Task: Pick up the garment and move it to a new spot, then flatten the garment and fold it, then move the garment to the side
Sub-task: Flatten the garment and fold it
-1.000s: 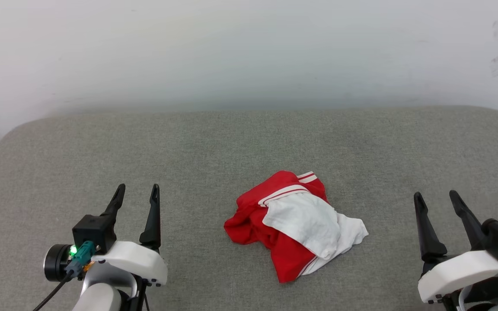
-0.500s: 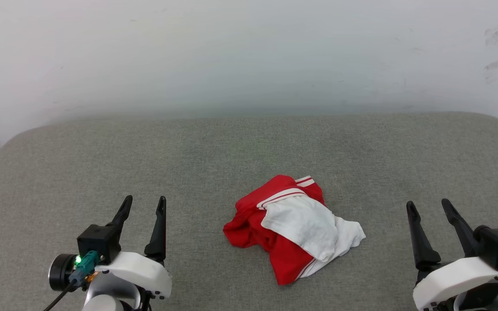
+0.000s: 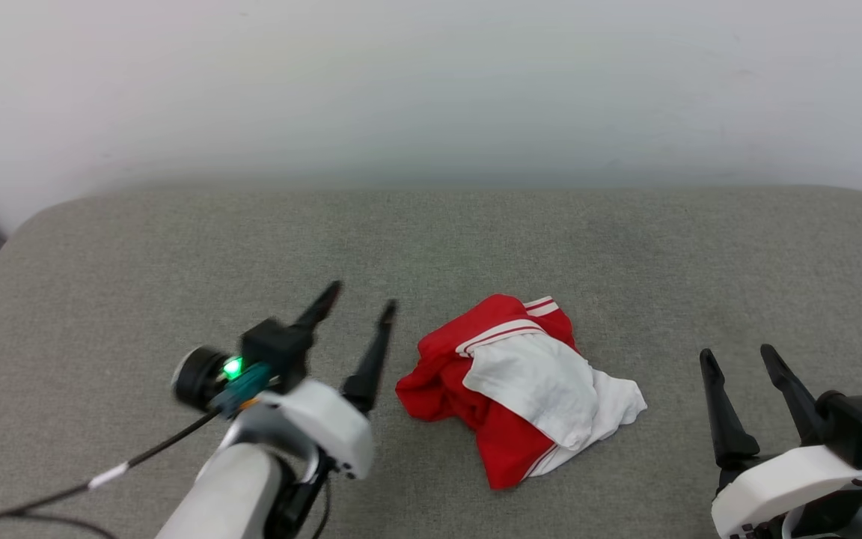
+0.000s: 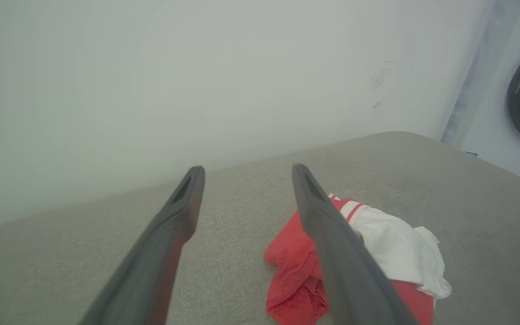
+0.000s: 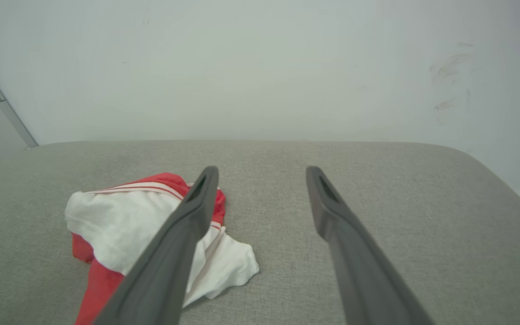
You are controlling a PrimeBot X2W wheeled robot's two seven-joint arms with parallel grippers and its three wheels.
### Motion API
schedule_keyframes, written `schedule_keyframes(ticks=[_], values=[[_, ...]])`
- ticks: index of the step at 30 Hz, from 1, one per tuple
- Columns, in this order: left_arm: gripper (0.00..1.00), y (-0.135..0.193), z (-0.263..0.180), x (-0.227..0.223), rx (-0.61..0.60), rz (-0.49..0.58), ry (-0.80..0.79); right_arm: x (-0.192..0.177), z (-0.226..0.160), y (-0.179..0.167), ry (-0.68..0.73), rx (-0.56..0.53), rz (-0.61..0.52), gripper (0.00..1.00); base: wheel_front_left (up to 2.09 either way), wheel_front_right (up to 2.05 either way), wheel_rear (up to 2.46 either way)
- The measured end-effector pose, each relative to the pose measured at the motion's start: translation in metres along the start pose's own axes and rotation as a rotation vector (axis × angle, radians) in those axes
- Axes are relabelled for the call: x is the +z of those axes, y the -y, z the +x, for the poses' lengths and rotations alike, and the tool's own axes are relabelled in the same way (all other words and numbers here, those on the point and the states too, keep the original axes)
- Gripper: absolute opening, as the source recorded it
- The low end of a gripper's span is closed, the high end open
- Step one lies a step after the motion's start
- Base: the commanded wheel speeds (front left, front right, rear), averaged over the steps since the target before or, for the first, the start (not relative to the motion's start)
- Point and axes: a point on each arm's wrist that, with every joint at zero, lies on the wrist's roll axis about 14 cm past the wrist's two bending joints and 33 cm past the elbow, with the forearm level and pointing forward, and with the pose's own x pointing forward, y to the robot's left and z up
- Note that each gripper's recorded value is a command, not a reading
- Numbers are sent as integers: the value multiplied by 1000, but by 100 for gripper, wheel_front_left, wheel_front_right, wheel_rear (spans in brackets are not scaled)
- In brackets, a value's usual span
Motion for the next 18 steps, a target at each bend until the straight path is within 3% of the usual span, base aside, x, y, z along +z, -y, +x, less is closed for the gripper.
schedule_keyframes(ticks=[4,9,18], values=[[100,40,21,-3,-172,39,-76,-2,3,-1,-5,3,1,100,0,0,0],[100,81,30,-38,-352,93,-295,-8,0,7,-25,-22,12,100,0,0,0],[100,111,20,-90,-556,154,-636,-25,-6,26,-62,-85,35,100,0,0,0]])
